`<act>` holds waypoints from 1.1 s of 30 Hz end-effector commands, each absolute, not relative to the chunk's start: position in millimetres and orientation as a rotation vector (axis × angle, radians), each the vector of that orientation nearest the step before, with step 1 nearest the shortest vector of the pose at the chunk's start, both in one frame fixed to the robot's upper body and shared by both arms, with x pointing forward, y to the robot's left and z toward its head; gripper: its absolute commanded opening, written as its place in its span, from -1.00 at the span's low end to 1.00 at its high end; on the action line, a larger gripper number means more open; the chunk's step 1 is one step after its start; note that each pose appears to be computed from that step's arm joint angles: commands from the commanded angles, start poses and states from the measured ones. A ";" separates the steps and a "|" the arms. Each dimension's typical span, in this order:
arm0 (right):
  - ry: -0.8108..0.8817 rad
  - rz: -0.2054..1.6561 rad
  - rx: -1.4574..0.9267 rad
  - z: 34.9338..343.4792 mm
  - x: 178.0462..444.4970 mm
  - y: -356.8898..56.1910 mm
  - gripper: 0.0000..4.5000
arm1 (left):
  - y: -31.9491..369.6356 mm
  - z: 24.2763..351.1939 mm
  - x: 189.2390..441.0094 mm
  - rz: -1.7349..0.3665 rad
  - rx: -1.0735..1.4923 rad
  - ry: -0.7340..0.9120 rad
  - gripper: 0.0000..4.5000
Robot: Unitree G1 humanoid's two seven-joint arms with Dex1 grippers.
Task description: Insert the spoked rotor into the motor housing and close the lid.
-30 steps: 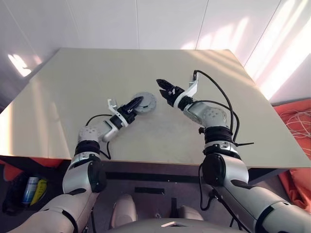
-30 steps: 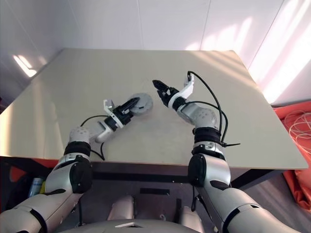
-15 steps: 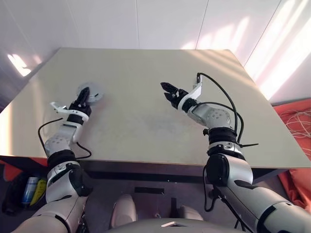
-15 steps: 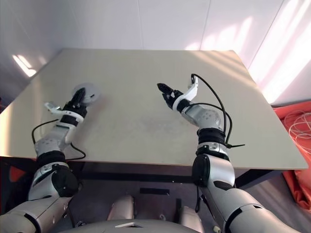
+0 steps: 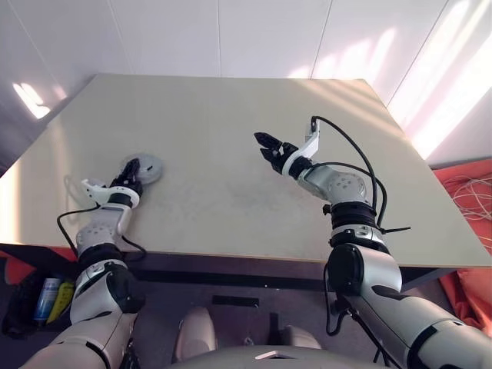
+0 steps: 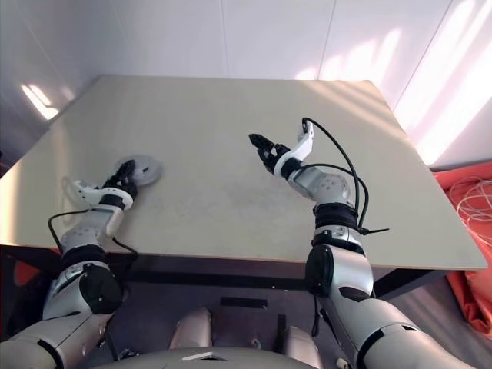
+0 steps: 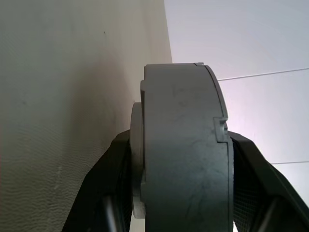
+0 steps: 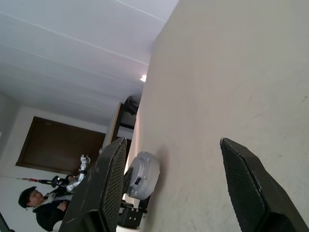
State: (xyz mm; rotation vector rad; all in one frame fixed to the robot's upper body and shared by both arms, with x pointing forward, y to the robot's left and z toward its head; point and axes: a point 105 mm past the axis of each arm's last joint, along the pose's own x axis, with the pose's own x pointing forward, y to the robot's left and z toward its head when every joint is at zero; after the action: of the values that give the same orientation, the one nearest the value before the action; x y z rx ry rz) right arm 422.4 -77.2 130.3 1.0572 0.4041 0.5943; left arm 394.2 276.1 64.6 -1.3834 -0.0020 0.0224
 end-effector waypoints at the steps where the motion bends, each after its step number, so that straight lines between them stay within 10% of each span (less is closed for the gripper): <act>1: 0.358 0.615 1.049 142.1 423.9 -79.3 0.54 | 276.2 94.5 405.4 -0.051 -1.359 -0.077 -0.02; 9: 0.358 0.607 1.047 141.6 425.1 -79.1 0.56 | 288.1 93.6 405.0 0.006 -1.346 -0.099 0.99; 33: 0.363 0.622 0.999 138.3 425.3 -75.2 0.56 | 398.4 97.6 375.2 0.680 -0.782 -0.171 0.99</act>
State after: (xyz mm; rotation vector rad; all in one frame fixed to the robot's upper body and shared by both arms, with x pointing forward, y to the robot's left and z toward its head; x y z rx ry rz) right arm 422.5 -77.0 121.2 1.0292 0.4268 0.5817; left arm 371.3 390.6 71.5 -0.8658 -0.1051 0.6976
